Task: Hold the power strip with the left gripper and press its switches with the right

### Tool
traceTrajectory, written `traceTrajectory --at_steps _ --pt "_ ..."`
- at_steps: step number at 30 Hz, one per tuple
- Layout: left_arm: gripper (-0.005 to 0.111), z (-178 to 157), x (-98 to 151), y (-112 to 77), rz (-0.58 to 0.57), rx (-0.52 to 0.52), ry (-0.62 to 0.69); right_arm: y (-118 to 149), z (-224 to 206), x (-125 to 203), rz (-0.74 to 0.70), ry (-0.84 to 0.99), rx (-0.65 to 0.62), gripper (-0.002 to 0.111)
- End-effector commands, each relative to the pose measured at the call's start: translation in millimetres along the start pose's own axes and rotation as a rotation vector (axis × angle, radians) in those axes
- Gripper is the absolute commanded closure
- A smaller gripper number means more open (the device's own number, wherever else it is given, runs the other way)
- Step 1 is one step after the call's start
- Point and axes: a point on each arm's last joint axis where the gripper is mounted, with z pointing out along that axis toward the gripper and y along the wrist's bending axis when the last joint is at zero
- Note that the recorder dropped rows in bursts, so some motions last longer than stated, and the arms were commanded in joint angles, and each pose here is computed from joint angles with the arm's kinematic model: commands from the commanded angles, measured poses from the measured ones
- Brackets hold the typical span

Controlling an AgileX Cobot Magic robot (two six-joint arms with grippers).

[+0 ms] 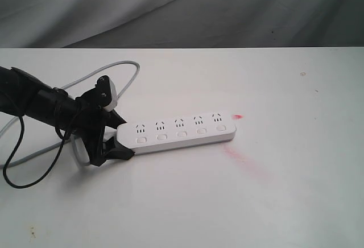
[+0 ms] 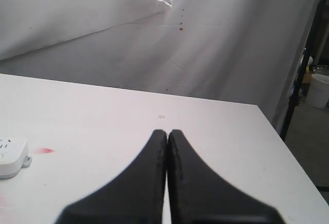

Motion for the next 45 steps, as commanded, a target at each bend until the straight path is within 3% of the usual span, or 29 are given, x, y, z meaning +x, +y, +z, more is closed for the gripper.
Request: traceTrajectory --at_steps 1,42,45 --pt "0.054 0.8 -2.2 0.3 0.001 0.0 -0.006 -0.6 -0.2 0.9 -0.006 -0.01 0.013 0.108" --pt "0.054 0.4 -1.8 1.7 -0.007 -0.012 -0.006 -0.6 -0.2 0.9 -0.006 -0.01 0.013 0.108" --pt "0.049 0.2 -0.4 7.3 -0.126 -0.075 0.005 -0.6 -0.2 0.9 -0.006 -0.01 0.013 0.108"
